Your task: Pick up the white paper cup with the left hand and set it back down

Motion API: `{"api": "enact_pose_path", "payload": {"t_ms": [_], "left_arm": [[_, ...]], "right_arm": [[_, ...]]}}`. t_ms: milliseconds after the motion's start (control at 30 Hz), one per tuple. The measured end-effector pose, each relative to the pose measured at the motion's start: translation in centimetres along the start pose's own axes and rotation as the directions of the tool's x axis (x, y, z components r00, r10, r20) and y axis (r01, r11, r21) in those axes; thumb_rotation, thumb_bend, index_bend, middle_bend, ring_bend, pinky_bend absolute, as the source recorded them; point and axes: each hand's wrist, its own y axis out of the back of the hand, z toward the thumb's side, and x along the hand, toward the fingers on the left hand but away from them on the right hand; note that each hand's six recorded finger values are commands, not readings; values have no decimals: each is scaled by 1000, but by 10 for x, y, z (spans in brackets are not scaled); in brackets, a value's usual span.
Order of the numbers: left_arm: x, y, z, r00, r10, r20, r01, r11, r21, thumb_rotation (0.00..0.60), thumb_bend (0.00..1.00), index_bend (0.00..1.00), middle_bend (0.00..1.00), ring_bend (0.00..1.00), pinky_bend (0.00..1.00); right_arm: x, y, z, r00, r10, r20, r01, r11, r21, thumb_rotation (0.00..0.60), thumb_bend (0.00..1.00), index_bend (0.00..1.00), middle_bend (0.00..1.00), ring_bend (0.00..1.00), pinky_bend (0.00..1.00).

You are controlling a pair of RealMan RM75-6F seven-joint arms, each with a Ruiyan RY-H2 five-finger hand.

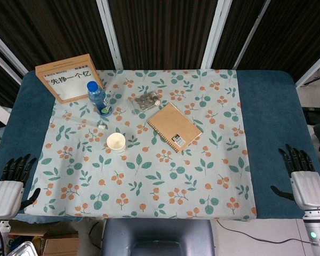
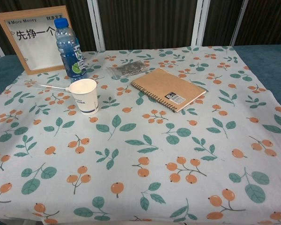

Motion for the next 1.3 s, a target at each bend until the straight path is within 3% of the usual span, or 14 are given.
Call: {"api": "enact_pose_path", "payload": {"t_ms": [300,500,633,900,1133,1300], "left_arm": [[26,4,35,992,-34,126,25,997,68,600,295,0,0,0,0],[55,17,85,965,-59,256,38,995,88,600,304,0,0,0,0],[77,25,123,937,-93,338,53,991,124,600,306,0,0,0,0],[127,16,175,907,-194,372,127,972,198,600,314,0,0,0,0],[158,-1,221,885,-273,378,126,921,369,600,314,0,0,0,0],[174,-13,248,876,-315,367,134,888,441,600,313,0,0,0,0]], "right_arm": [[-2,-1,-5,1000,7,13,-7,1000,11,600,69,0,0,0,0],[-1,-2,-8,1000,11,17,-11,1000,12,600,69,0,0,0,0],[-1,-5,-11,1000,19,25,-19,1000,12,600,70,0,0,0,0],[-3,-8,-16,999,22,38,-22,1000,0,600,69,0,0,0,0],[-3,-3,-23,999,14,33,-13,1000,-10,600,69,0,0,0,0],[-3,-12,-30,998,38,47,-37,999,-18,600,69,0,0,0,0]]}}
